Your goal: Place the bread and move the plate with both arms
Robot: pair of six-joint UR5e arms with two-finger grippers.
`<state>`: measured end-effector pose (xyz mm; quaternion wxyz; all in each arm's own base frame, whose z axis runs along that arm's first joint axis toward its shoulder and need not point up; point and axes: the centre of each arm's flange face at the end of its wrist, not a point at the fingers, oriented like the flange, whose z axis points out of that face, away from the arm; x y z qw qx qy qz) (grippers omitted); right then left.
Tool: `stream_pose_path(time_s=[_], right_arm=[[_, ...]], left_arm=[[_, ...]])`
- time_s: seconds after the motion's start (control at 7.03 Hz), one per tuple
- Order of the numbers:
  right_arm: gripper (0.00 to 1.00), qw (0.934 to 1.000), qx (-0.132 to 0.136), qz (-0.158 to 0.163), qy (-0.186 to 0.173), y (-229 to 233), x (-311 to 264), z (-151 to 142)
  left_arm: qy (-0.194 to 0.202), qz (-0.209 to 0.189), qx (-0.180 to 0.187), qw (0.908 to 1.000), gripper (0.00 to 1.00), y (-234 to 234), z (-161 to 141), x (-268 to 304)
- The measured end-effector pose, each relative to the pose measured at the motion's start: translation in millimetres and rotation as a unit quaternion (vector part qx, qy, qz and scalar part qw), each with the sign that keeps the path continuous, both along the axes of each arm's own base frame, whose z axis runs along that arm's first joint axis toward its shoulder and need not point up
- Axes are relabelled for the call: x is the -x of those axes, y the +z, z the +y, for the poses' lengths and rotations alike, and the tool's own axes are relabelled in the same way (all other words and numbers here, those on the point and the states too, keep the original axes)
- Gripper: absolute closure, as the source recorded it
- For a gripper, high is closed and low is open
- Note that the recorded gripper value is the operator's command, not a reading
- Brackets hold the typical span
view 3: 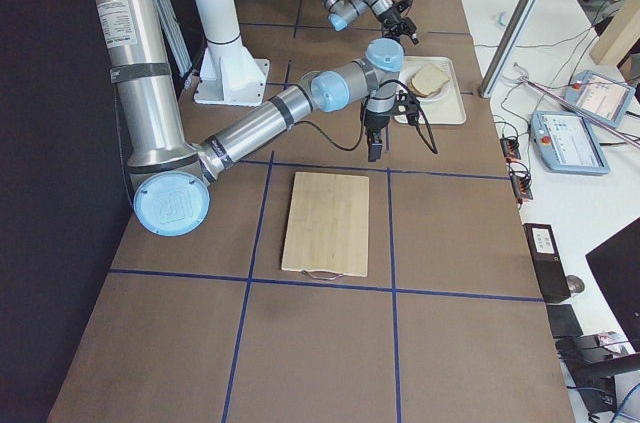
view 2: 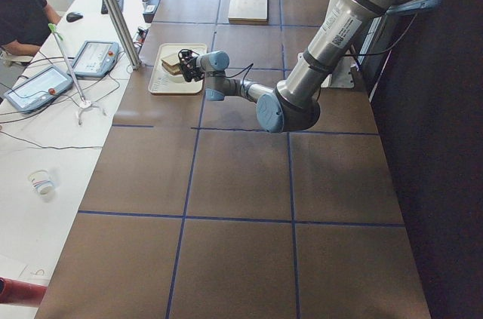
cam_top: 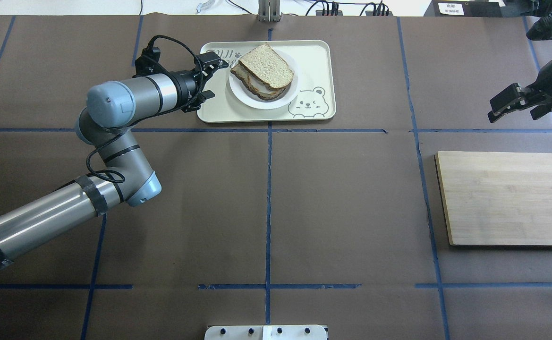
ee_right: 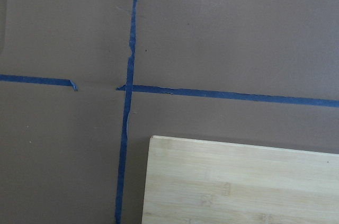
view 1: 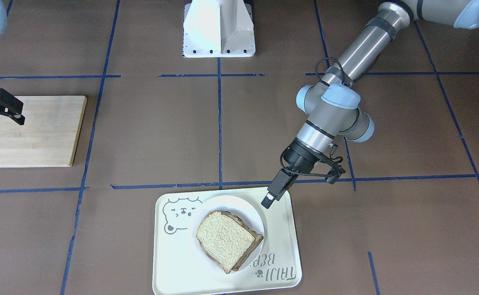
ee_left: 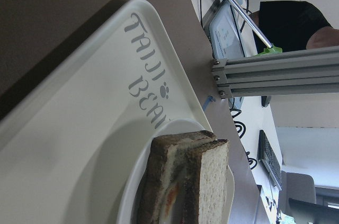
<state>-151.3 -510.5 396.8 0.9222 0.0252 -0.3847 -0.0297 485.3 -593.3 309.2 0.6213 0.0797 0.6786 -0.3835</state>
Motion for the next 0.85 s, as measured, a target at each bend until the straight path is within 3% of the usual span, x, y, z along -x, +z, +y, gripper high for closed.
stream_pose_path(time_s=[0.28,0.43,0.85], right_arm=[[0.00,1.0000,-0.001,0.000,0.000,-1,0,0],[0.00,1.0000,-0.001,-0.001,-0.001,0,-1,1],[0.00,1.0000,0.001,0.000,0.004,6,-11,3]], left_arm=[[0.029,-0.097,-0.022,0.9947,0.00,1,6,35],[0.034,-0.154,-0.048,0.9864,0.00,15,7,61],[0.068,-0.313,-0.109,0.9410,0.00,81,5,171]])
